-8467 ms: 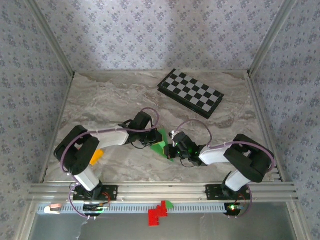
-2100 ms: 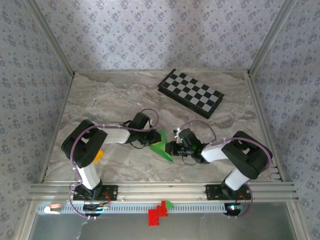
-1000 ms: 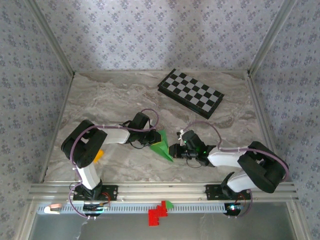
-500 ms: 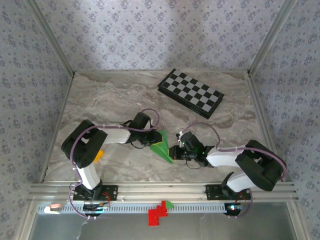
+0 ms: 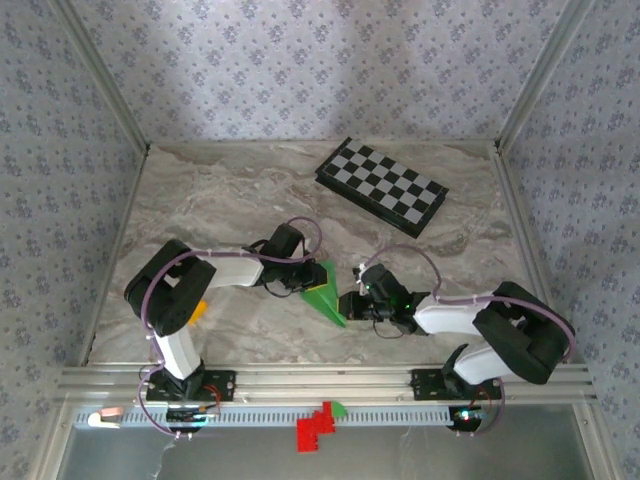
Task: Fold a paper plane with a square sheet of paper (pick it up from the middle)
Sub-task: Fourth fold the wing at the center of the table.
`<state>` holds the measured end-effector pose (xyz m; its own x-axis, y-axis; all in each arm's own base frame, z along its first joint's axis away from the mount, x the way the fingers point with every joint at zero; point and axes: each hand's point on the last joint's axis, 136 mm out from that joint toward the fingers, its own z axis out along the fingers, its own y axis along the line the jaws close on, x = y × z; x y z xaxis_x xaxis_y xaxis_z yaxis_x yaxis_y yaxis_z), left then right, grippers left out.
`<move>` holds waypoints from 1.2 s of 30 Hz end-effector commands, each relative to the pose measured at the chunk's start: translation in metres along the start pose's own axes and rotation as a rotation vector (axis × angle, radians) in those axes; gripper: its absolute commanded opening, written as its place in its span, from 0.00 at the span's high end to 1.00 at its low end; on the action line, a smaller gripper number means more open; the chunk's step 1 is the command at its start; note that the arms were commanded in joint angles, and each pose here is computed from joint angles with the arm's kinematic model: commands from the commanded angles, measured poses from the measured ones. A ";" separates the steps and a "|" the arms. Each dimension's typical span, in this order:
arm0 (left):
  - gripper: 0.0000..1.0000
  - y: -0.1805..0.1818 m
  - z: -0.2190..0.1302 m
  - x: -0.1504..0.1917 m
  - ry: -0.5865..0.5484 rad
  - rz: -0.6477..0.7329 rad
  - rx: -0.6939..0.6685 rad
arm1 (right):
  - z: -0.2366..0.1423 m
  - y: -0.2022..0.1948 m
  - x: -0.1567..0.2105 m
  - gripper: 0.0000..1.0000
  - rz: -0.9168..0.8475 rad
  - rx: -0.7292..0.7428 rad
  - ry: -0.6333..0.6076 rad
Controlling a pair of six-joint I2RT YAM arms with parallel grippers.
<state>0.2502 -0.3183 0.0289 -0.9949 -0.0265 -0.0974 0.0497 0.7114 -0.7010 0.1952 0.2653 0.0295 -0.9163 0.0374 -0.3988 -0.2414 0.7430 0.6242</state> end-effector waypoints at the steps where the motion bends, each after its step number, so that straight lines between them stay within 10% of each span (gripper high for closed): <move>1: 0.78 -0.003 0.004 0.000 0.017 0.024 -0.004 | -0.010 -0.006 0.000 0.86 -0.028 0.030 -0.012; 22: 0.78 -0.003 0.002 0.000 0.018 0.028 -0.007 | 0.010 0.021 -0.033 0.68 0.017 -0.103 -0.002; 36: 0.74 -0.018 -0.013 -0.008 -0.019 0.045 0.026 | 0.016 0.009 -0.025 0.91 0.049 -0.080 -0.010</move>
<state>0.2501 -0.3188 0.0296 -0.9950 -0.0189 -0.0981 0.0552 0.7146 -0.6973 0.2240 0.2839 0.0380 -0.9249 0.0662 -0.3745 -0.2317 0.6826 0.6930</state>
